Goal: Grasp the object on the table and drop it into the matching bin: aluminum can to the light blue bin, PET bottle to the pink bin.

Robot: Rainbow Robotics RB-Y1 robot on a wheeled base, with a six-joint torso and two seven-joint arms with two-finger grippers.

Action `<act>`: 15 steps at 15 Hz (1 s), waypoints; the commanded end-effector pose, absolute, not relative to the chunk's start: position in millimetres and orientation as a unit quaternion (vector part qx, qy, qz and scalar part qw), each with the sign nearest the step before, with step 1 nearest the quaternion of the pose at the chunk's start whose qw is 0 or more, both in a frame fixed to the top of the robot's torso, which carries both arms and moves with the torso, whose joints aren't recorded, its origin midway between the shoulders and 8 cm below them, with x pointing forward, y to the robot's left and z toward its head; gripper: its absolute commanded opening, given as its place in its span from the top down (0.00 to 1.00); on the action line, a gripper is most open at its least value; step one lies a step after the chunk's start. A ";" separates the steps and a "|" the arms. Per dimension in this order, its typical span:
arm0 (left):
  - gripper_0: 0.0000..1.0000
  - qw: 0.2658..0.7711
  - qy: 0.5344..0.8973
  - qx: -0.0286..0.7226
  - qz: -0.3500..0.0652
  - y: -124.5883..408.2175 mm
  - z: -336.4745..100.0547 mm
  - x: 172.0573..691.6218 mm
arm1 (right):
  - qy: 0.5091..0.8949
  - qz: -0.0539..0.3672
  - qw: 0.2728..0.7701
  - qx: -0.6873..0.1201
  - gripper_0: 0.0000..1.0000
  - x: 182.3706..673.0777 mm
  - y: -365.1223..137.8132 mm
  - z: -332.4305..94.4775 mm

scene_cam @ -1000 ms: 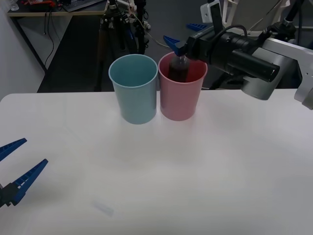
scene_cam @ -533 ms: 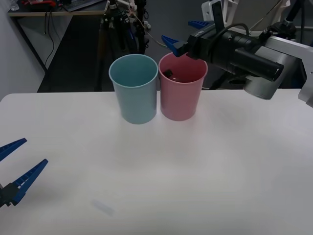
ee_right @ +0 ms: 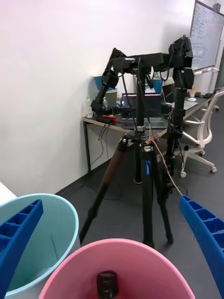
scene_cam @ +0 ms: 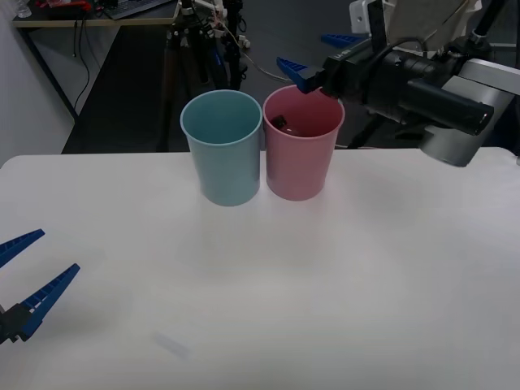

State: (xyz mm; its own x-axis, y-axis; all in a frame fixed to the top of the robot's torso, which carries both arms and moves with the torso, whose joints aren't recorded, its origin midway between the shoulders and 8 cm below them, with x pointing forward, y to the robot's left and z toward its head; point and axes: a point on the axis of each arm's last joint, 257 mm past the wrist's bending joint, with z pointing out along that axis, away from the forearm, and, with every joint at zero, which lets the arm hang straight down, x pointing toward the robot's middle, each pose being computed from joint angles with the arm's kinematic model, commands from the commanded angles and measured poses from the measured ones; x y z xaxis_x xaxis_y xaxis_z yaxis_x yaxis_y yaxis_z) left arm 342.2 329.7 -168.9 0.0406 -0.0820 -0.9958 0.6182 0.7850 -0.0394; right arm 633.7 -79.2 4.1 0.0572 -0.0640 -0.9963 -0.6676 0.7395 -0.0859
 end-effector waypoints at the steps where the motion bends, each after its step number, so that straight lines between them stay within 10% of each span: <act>1: 0.00 0.691 0.645 0.208 -0.253 329.7 -168.9 342.3 | 0.640 0.238 0.674 -0.282 0.00 613.4 -92.7 12.6; 15: 0.00 0.691 0.645 0.208 -0.253 329.7 -168.9 342.3 | 0.617 0.242 0.699 -0.269 0.00 487.5 -192.1 -8.5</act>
State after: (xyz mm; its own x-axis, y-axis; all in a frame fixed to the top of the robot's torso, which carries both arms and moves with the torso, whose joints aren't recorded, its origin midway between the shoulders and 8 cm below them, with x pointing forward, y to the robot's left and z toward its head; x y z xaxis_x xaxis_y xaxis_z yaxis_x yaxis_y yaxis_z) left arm 342.3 329.7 -168.9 0.0406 -0.0820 -0.9958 0.6182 0.7851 -0.0395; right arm 492.5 -188.6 -4.2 0.1290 0.0000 -0.9916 -0.6691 0.7381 -0.0871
